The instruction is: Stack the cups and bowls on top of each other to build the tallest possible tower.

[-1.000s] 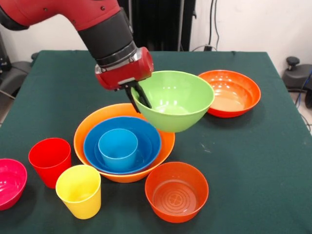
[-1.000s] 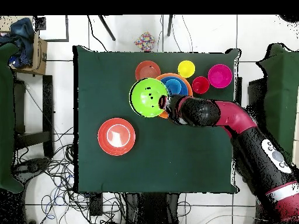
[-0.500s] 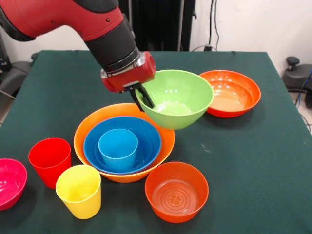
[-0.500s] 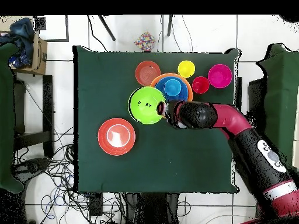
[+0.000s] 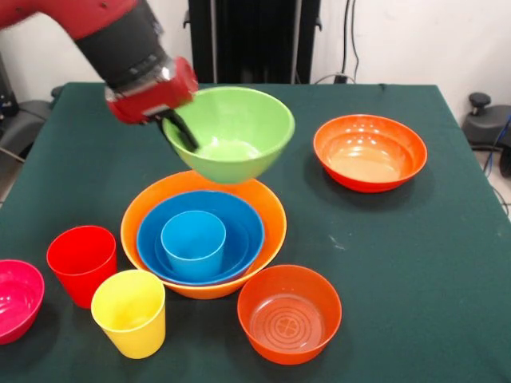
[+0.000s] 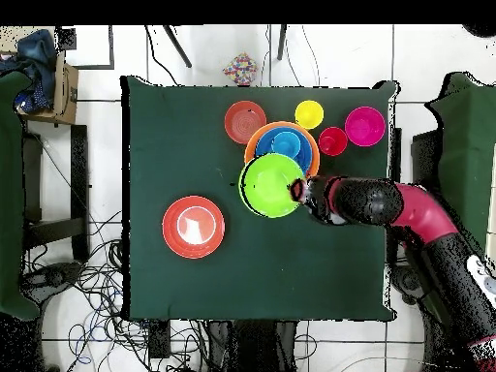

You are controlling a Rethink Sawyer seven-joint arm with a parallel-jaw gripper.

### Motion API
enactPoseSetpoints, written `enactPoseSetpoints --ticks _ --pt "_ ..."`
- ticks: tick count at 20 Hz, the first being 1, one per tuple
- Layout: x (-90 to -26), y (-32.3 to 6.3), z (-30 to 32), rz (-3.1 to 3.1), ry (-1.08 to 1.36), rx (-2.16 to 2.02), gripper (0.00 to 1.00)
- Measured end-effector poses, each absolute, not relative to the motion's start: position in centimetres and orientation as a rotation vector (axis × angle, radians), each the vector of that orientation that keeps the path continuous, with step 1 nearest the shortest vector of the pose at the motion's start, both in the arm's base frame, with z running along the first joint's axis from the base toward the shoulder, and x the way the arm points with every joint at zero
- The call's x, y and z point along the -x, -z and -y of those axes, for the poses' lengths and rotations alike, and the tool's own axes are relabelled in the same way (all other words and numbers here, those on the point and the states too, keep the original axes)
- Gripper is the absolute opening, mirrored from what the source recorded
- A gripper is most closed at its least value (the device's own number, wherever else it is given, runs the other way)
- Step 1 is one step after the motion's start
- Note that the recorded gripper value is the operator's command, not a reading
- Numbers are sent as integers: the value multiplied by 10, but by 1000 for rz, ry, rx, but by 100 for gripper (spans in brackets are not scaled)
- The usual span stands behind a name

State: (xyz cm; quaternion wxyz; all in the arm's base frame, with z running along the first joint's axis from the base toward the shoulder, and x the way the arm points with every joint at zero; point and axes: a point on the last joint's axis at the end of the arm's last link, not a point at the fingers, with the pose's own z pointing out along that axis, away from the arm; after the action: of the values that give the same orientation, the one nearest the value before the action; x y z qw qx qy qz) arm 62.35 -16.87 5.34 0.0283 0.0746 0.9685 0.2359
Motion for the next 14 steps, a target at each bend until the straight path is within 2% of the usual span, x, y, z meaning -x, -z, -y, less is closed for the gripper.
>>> enactPoseSetpoints --ticks 6,14 --pt "-615 -69 211 -2997 -696 -240 0" --pt "-627 -59 217 -2991 -658 -224 0"
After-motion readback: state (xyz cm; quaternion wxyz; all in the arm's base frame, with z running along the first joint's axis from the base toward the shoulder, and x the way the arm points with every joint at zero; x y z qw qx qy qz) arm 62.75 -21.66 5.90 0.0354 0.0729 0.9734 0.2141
